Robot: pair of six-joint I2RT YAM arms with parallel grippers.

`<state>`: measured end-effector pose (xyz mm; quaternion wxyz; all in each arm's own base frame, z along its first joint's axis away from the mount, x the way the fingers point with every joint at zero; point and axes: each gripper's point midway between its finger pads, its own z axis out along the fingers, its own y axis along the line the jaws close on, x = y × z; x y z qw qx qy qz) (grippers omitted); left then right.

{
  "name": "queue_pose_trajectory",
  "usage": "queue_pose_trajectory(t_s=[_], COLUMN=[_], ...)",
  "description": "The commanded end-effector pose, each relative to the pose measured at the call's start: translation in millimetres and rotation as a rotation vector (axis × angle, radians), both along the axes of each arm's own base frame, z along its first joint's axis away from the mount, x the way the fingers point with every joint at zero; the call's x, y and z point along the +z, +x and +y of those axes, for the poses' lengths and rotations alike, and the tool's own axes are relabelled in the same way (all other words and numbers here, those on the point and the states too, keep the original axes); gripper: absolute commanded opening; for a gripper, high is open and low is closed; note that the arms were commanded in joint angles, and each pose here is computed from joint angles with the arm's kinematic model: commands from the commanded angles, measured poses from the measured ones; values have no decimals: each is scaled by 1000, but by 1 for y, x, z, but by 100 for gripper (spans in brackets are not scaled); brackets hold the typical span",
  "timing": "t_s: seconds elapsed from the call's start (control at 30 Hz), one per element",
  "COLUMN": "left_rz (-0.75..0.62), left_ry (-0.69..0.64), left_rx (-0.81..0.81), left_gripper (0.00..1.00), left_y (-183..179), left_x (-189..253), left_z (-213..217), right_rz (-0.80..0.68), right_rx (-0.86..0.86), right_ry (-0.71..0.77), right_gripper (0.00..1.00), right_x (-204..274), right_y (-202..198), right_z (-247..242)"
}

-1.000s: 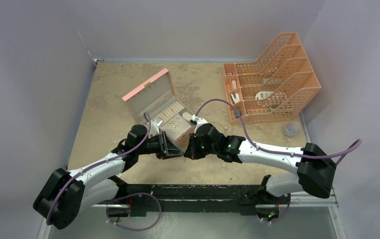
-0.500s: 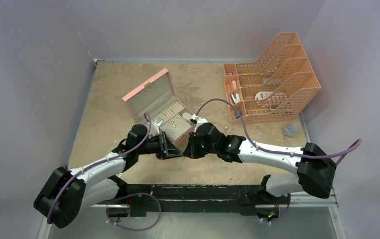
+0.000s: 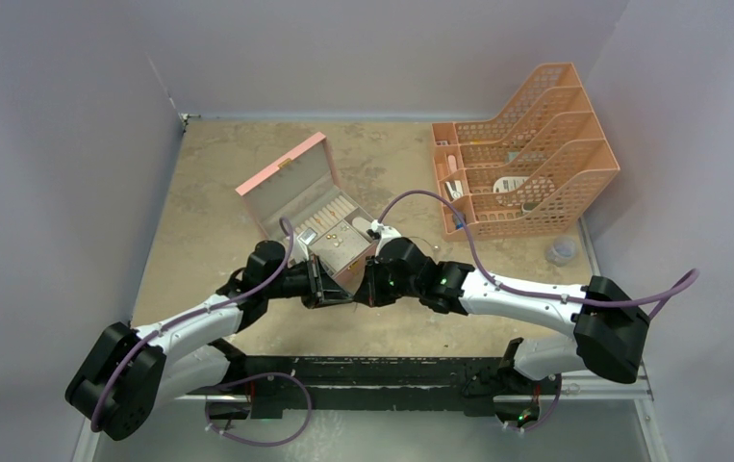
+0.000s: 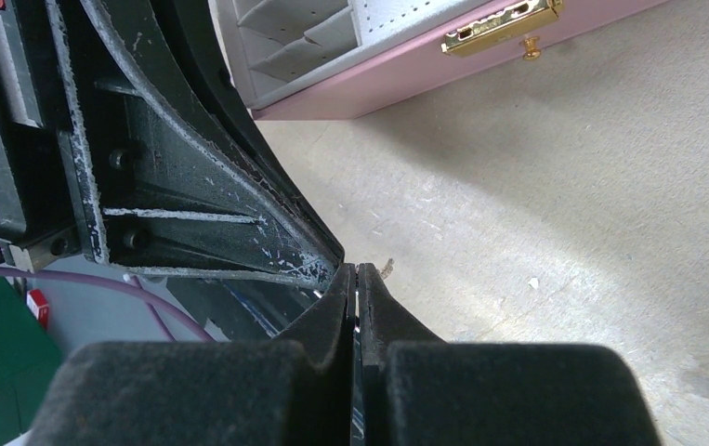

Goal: Organize the mixed jewelry
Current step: Pick up the jewelry from the center of the board.

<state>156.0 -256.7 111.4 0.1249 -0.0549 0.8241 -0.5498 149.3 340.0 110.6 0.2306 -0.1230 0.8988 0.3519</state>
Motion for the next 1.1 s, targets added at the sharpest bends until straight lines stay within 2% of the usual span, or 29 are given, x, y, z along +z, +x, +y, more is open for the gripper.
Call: queue_pose_trajectory(t_s=[0.0,0.13,0.27,0.53,0.67,0.77,0.93,1.07], left_rz=[-107,-130,-151,-184,-196,-201,-199,-202], left_ry=[-34,-34,-50,-106,-177,-223,-283,-326], left_rx=[-22,-28,-48,-91,-115,-131,-158,-173], left_gripper=[0,0,0,0,0,0,0,0], left_y=[9,8,7,4,3,1,-6,-13], left_x=[23,27,32,52,79,99,127,148], left_z=[-6,-6,-7,-12,-11,-10,-9,-7], right_rz=[-10,-13,-77,-211,-414,-642,-1060,-1173], right_rx=[6,5,29,60,66,91,175,279], right_ry=[86,136,240,392,449,515,661,593], right_gripper=[1,17,31,42,52,53,58,59], right_x=[25,32,58,100,128,158,193,194], right_y=[0,-3,-6,-2,7,10,-7,-8], right_z=[12,6,3,-10,-19,-29,-49,-37])
